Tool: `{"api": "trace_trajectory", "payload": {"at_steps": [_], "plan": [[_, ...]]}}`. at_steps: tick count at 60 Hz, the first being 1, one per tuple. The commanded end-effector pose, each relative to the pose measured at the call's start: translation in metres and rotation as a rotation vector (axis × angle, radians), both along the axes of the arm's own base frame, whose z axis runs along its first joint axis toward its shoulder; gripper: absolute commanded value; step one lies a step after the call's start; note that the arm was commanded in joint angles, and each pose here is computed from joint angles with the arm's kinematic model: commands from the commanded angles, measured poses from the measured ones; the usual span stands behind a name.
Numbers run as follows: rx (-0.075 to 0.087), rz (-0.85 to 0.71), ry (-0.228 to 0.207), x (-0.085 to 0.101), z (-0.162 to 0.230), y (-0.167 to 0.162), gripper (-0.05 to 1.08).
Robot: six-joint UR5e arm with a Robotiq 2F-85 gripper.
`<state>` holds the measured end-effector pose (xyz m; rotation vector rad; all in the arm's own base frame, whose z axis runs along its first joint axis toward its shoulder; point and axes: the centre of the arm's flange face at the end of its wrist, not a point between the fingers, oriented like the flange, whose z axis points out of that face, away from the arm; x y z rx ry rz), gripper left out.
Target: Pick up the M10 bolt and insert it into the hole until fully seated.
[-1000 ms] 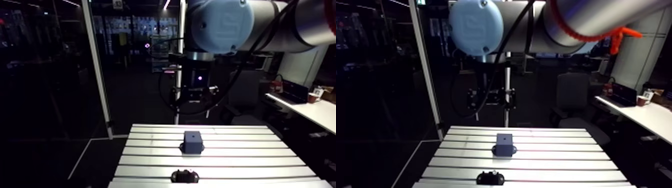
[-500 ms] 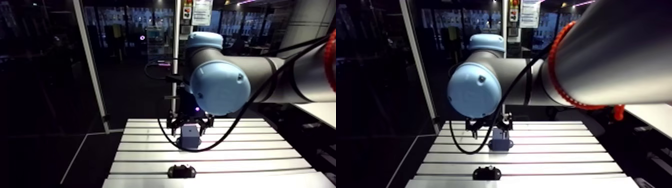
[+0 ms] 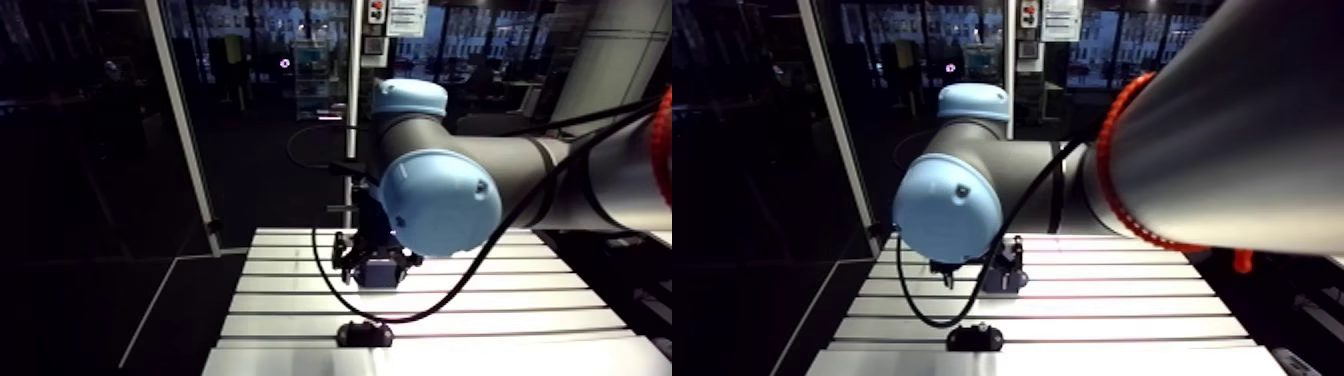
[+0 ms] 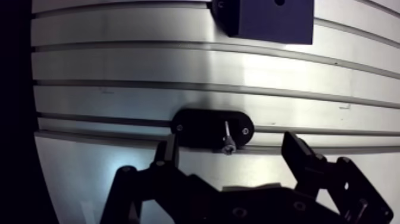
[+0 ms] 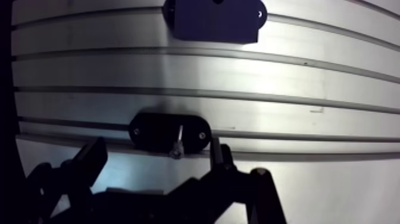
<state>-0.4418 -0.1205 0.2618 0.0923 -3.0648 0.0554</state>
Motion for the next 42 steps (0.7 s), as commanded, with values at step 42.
{"api": "trace_trajectory", "payload": {"at_steps": [42], "plan": [[0.021,0.004,-0.013,0.025,-0.031,0.0,0.31]]}}
